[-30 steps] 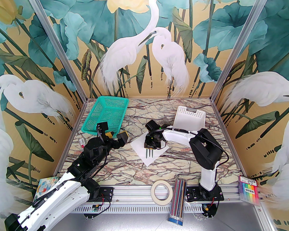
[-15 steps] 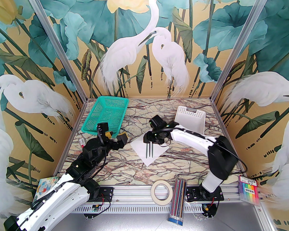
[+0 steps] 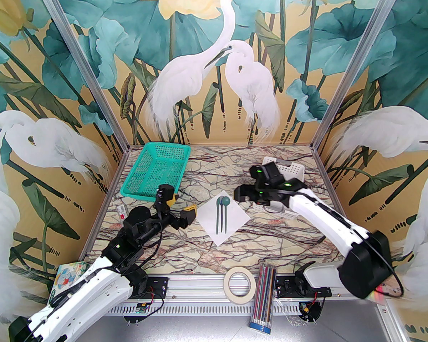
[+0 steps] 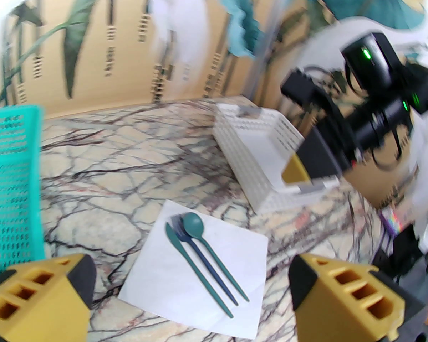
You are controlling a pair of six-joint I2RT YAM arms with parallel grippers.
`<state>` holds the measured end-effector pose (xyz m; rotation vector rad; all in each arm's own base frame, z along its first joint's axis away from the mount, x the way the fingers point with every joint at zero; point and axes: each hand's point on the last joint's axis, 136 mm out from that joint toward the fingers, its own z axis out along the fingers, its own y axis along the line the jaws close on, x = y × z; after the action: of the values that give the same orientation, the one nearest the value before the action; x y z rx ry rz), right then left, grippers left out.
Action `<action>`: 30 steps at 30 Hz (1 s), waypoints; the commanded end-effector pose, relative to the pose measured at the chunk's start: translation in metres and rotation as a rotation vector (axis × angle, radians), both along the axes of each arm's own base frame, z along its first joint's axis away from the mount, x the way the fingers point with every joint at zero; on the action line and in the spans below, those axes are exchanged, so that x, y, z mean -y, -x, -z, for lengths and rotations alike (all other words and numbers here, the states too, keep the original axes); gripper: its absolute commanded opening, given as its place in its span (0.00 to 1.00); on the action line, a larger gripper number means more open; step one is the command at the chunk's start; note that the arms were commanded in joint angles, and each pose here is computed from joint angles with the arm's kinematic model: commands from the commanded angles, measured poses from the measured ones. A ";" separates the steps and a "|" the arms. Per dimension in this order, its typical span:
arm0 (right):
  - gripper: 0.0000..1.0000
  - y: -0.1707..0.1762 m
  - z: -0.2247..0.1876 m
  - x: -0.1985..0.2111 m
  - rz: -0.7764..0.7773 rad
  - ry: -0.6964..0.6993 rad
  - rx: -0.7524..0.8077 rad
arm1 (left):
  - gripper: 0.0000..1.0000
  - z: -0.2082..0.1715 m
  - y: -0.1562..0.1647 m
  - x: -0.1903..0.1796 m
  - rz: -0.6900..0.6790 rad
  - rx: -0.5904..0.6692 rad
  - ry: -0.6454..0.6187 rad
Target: Place the utensils on the paper napkin and roll it up
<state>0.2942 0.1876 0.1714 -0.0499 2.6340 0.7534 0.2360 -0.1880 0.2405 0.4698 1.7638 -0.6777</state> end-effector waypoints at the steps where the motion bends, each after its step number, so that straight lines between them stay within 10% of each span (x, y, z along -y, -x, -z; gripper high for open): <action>1: 0.96 -0.001 -0.015 0.018 0.000 -0.062 0.066 | 0.93 0.000 0.008 0.017 0.110 0.041 -0.043; 30: 0.99 -0.009 -0.037 0.095 0.200 -0.258 0.179 | 0.95 0.143 0.048 0.054 0.446 0.178 -0.956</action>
<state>0.3077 0.0918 0.2075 0.2275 2.3207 0.9609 0.1804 -0.2449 0.1051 1.4825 1.7875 -0.1451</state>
